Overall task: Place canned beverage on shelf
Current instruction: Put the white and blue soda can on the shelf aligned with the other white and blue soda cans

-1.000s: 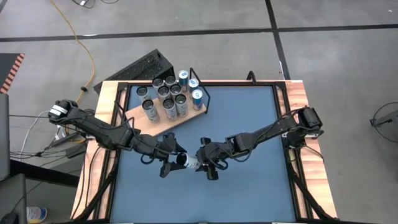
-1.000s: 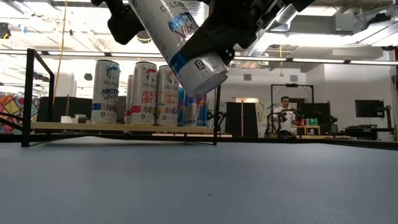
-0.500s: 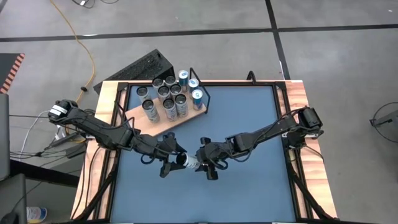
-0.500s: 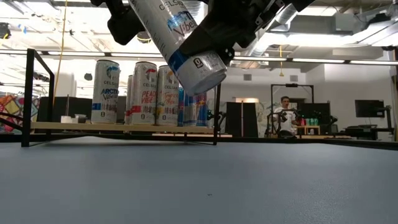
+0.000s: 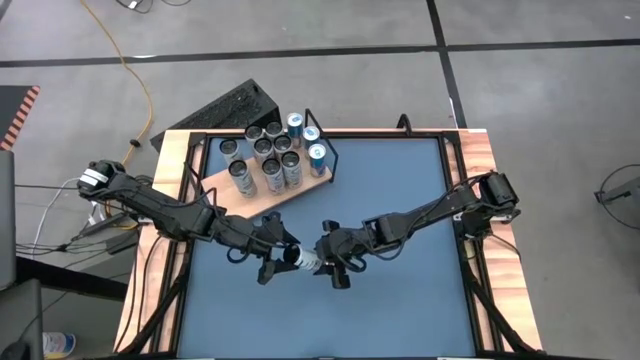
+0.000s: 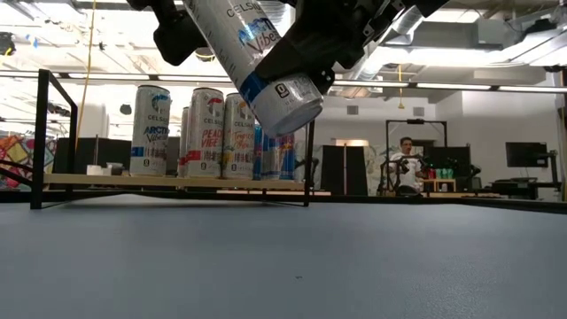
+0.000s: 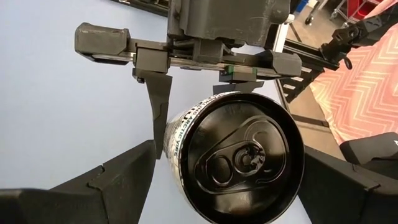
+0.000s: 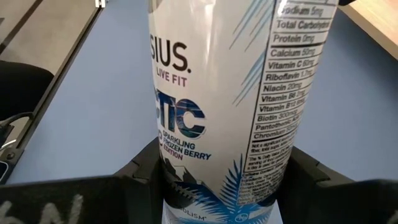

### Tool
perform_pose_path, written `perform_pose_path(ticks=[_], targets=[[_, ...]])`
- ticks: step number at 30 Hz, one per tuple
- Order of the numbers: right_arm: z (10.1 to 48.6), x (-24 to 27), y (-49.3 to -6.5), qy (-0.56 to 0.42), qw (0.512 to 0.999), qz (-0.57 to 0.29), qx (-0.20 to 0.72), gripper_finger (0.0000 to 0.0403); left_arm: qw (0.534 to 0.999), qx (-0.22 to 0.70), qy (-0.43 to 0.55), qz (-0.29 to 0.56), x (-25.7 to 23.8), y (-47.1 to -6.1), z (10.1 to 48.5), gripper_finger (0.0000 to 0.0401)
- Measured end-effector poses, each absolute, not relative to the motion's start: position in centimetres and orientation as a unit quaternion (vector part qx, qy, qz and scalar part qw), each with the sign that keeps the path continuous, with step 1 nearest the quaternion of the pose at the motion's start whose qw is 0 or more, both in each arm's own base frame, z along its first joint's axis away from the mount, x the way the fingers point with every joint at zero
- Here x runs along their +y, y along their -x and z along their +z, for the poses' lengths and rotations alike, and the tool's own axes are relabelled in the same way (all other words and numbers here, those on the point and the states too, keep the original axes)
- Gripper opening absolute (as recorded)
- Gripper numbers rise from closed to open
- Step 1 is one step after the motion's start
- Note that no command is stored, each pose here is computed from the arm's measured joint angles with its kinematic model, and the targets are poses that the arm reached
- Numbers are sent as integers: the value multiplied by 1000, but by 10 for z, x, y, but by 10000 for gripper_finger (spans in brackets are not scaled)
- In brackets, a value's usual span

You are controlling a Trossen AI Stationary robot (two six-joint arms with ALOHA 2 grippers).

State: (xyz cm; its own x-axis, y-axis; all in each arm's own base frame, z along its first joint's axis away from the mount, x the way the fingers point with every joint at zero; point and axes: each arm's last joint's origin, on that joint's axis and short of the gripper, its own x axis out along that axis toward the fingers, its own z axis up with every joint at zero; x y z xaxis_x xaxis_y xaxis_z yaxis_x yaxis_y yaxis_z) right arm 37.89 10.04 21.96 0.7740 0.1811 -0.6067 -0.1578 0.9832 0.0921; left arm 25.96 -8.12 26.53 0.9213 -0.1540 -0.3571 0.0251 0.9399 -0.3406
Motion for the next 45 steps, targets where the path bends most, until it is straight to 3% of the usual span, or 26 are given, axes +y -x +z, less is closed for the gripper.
perform_pose_path(ticks=[15, 20, 25, 36, 45], targets=[[220, 100, -379, -18, 942, 89, 323, 214, 963, 207, 164, -47, -81, -259, 263, 331], [220, 100, -379, -18, 942, 89, 323, 249, 966, 200, 153, -51, -81, -259, 264, 305], [219, 100, -379, -23, 942, 87, 324, 256, 968, 190, 150, -62, -81, -260, 266, 285], [219, 100, -379, -19, 941, 93, 325, 259, 966, 178, 165, -90, -82, -261, 270, 338], [219, 100, -379, -22, 941, 89, 325, 259, 967, 177, 176, -49, -78, -262, 268, 341]])
